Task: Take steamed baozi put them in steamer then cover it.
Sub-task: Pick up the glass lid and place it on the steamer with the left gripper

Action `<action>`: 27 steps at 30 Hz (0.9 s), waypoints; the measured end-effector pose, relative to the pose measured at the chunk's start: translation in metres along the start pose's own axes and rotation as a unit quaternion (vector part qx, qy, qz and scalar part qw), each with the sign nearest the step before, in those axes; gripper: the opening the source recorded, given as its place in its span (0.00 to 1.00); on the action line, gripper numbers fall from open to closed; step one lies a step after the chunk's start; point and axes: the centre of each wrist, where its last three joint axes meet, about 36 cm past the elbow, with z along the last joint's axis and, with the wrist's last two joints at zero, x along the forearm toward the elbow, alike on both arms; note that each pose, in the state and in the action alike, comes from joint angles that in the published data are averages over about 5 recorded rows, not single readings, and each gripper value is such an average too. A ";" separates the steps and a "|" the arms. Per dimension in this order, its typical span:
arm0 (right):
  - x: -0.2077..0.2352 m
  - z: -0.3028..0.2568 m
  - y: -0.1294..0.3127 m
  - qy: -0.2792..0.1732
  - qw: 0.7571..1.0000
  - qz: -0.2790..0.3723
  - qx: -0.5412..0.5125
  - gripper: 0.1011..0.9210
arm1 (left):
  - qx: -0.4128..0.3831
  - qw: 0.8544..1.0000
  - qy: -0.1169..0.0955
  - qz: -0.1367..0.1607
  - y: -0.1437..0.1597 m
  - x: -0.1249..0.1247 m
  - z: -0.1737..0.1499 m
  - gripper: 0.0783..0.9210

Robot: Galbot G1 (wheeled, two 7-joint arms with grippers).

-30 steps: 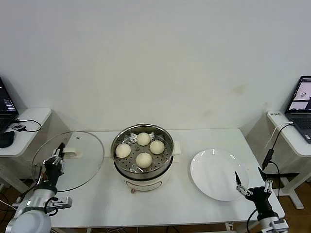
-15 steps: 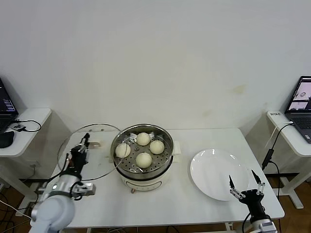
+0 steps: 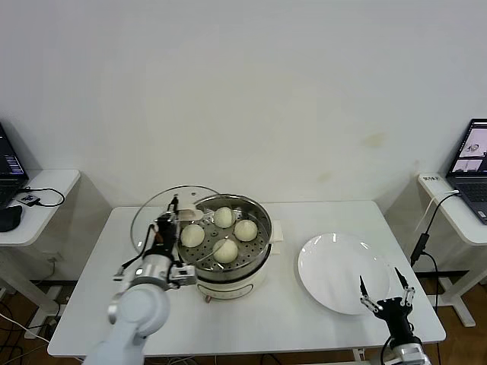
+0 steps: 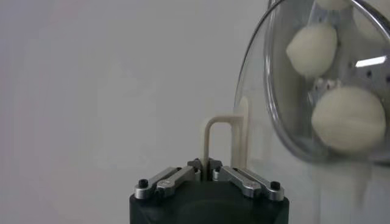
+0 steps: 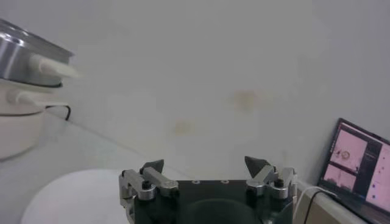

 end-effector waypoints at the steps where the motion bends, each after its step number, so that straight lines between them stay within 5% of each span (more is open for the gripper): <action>1: 0.000 0.001 0.000 0.001 1.000 0.000 0.001 0.88 | 0.002 1.000 -0.002 -0.001 0.000 -0.002 -0.007 0.07; 13: 0.002 0.010 0.003 0.009 1.000 -0.001 0.010 0.88 | 0.012 1.000 -0.018 0.007 -0.013 -0.018 -0.069 0.07; 27: 0.006 0.014 0.005 0.013 1.000 -0.005 0.015 0.88 | -0.001 1.000 -0.017 0.024 -0.032 -0.023 -0.083 0.07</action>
